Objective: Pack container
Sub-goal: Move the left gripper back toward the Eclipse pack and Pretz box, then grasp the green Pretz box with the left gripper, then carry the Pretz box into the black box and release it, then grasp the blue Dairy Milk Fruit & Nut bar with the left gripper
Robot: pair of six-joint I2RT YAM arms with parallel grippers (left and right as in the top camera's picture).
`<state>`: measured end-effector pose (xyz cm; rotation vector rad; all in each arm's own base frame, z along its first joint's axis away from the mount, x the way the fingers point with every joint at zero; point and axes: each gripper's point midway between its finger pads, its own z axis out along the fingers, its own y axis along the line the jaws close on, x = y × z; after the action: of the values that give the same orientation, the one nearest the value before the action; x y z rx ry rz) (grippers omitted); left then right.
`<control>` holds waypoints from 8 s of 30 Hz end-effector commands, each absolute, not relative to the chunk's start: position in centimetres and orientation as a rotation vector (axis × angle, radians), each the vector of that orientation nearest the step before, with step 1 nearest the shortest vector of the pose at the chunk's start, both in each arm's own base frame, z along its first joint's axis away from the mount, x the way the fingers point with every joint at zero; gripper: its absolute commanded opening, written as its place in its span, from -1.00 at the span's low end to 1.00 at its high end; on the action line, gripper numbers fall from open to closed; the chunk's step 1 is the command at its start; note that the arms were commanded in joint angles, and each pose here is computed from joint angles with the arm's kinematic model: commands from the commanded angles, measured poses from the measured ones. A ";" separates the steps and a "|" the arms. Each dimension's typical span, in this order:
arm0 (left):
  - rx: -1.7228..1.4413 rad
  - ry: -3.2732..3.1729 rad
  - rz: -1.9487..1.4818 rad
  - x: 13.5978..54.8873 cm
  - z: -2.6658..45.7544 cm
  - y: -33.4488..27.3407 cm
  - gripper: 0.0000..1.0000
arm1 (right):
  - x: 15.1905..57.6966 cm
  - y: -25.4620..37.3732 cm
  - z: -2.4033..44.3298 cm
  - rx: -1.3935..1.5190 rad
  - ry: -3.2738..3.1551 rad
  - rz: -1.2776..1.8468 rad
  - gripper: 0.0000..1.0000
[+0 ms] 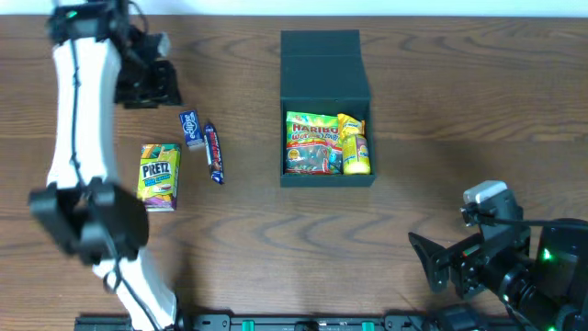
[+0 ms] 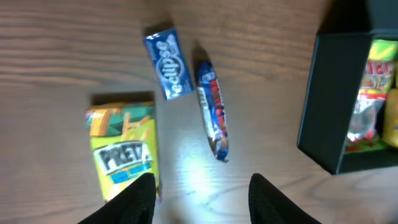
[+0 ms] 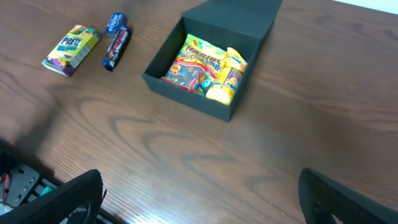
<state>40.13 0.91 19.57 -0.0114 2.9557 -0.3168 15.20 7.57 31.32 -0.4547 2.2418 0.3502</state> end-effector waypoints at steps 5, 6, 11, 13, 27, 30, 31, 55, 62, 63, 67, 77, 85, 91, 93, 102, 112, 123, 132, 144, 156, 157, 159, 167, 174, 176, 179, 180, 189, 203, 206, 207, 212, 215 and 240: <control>-0.077 2.972 -0.250 35.3 17.4 3.2 -0.01 | 15.2 7.4 31.5 -0.432 2.242 0.351 0.98; -0.080 2.978 -0.211 34.8 16.9 3.5 -0.01 | 15.2 7.4 31.5 -0.432 2.242 0.351 0.99; -0.090 3.005 -0.052 33.1 13.8 5.1 0.00 | 15.2 7.4 31.5 -0.432 2.242 0.351 0.99; -0.090 3.023 0.002 32.7 12.1 5.7 0.12 | 15.2 7.4 31.5 -0.431 2.242 0.352 0.99; -0.003 3.017 0.131 32.1 6.1 7.0 0.91 | 15.2 7.4 31.5 -0.431 2.242 0.352 0.99; 0.007 2.998 0.138 32.1 4.8 7.1 0.91 | 15.2 7.4 31.5 -0.431 2.242 0.352 0.99; 0.006 2.998 0.139 32.0 4.4 7.0 0.91 | 15.2 7.4 31.5 -0.432 2.242 0.351 0.99; -0.021 2.967 0.134 30.8 0.5 6.7 1.00 | 15.2 7.4 31.5 -0.432 2.242 0.351 0.98; -0.036 2.965 0.146 30.8 0.5 6.9 0.69 | 15.2 7.4 31.5 -0.431 2.242 0.352 0.98; -0.036 2.964 0.146 30.9 0.5 6.9 0.64 | 15.2 7.4 31.5 -0.431 2.242 0.352 0.99; -0.037 2.964 0.146 30.8 0.5 6.9 0.45 | 15.2 7.4 31.5 -0.431 2.242 0.352 0.99; -0.177 2.925 0.127 33.2 4.1 6.9 0.43 | 15.2 7.4 31.5 -0.431 2.242 0.352 0.99; -0.141 2.854 0.103 36.8 9.6 4.0 0.43 | 15.2 7.4 31.5 -0.432 2.242 0.351 0.99; -0.149 2.763 -0.012 39.3 12.7 -1.6 0.32 | 15.2 7.4 31.5 -0.432 2.242 0.351 0.99; -0.136 2.736 -0.075 39.9 13.5 -4.1 0.27 | 15.2 7.4 31.5 -0.432 2.242 0.351 0.99; 0.011 2.677 -0.313 41.4 14.5 -15.0 0.11 | 14.8 6.9 30.8 -0.421 2.280 0.325 0.98; 0.229 2.762 -0.384 41.8 11.8 -25.6 0.14 | 13.5 6.5 29.4 -0.420 2.362 0.320 0.98; 0.147 2.817 -0.150 39.1 10.2 -26.0 0.13 | 13.3 6.5 29.2 -0.421 2.375 0.321 0.98; 0.050 2.843 -0.091 38.8 8.5 -25.4 0.15 | 13.3 6.5 29.2 -0.421 2.375 0.321 0.98; -0.022 2.919 -0.100 38.2 5.8 -25.8 0.37 | 13.3 6.5 29.2 -0.421 2.375 0.321 0.98; -0.028 2.863 -0.134 38.6 8.5 -25.8 0.50 | 13.3 6.5 29.2 -0.421 2.375 0.321 0.98; -0.035 2.822 -0.123 39.2 9.6 -25.6 0.50 | 13.3 6.5 29.2 -0.421 2.375 0.321 0.98; -0.054 2.744 -0.092 40.2 11.7 -25.0 0.50 | 13.3 6.5 29.2 -0.421 2.375 0.321 0.99; -0.176 2.575 0.042 42.0 16.9 -20.4 0.68 | 13.3 6.5 29.2 -0.421 2.375 0.321 0.98; -0.408 2.631 0.178 42.1 16.5 -12.5 0.64 | 13.3 6.5 29.2 -0.421 2.375 0.321 0.99; -0.472 2.627 0.234 42.3 16.3 -9.9 0.66 | 13.3 6.5 29.2 -0.421 2.375 0.321 0.98; -0.591 2.623 0.266 42.9 16.0 -5.9 0.69 | 13.3 6.5 29.2 -0.421 2.375 0.321 0.98; -0.623 2.623 0.269 42.9 15.9 -4.9 0.69 | 13.3 6.5 29.2 -0.421 2.375 0.321 0.99; -0.561 2.780 0.272 41.1 14.3 -2.1 0.45 | 13.3 6.5 29.2 -0.421 2.375 0.321 0.99; -0.388 2.981 0.093 37.3 5.2 -5.0 0.46 | 13.3 6.5 29.2 -0.421 2.375 0.321 0.98; -0.366 2.980 0.073 37.0 3.7 -5.1 0.41 | 13.3 6.5 29.2 -0.421 2.375 0.321 0.98; -0.362 2.979 0.071 36.9 3.3 -5.1 0.41 | 13.3 6.5 29.2 -0.421 2.375 0.321 0.99; -0.332 2.968 0.067 36.7 1.8 -5.1 0.41 | 13.3 6.5 29.2 -0.421 2.375 0.321 0.98; -0.331 2.961 0.064 36.6 1.3 -5.1 0.38 | 13.3 6.5 29.2 -0.421 2.375 0.321 0.99; -0.324 2.970 0.035 38.2 0.9 -5.7 -0.31 | 13.3 6.5 29.2 -0.421 2.375 0.321 0.98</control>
<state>36.42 -5.49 -0.07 -0.3425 3.0024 0.0329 13.25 6.66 29.05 -0.4466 2.3744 0.3227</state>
